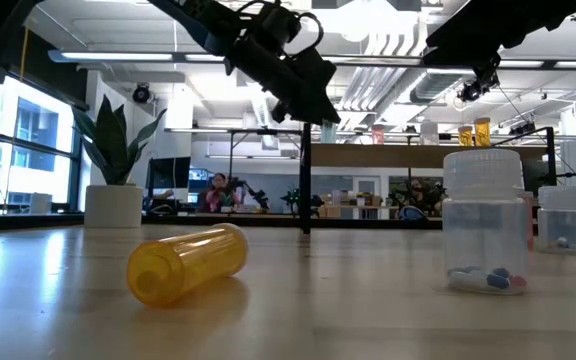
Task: Pick and place medicine bottles onto shelf by color
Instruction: Put the left green pill bottle on the shelf aligned with the other green pill bottle, then put the bottom transparent bottle on the shelf aligned with the other transparent pill bottle
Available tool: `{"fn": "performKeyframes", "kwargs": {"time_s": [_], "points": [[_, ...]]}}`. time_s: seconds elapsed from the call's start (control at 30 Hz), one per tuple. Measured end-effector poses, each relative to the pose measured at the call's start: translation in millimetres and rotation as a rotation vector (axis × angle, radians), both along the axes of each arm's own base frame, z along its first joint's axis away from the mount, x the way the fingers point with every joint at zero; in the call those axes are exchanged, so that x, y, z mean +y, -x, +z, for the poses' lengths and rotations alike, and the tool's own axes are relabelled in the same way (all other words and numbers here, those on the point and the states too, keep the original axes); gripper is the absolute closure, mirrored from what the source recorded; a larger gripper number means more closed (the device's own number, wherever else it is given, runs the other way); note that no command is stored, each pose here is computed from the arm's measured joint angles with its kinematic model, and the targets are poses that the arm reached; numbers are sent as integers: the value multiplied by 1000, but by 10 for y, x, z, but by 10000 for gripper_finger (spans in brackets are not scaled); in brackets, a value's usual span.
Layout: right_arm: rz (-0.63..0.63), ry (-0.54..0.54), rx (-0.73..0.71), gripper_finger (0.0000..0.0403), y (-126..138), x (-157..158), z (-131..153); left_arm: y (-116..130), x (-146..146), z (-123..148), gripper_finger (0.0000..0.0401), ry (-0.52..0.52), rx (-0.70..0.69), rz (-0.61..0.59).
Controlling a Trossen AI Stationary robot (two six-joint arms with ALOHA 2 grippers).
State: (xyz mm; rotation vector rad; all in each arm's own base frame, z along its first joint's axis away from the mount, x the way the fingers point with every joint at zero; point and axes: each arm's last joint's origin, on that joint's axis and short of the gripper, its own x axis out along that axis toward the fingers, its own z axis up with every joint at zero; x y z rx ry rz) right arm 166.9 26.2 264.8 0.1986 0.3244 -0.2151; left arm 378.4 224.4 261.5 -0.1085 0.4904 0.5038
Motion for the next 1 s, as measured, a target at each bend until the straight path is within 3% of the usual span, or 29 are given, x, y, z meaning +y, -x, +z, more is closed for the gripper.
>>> {"fn": "performKeyframes", "kwargs": {"time_s": [0.7, 1.0], "points": [[0, 0, 0, 247, 0, -1, 0, -14, 8, 15, 210, -10, -33, 4], [1, 5, 7, 247, 2, -1, -6, 37, -25, 180, 186, -8, -84, 9]]}}
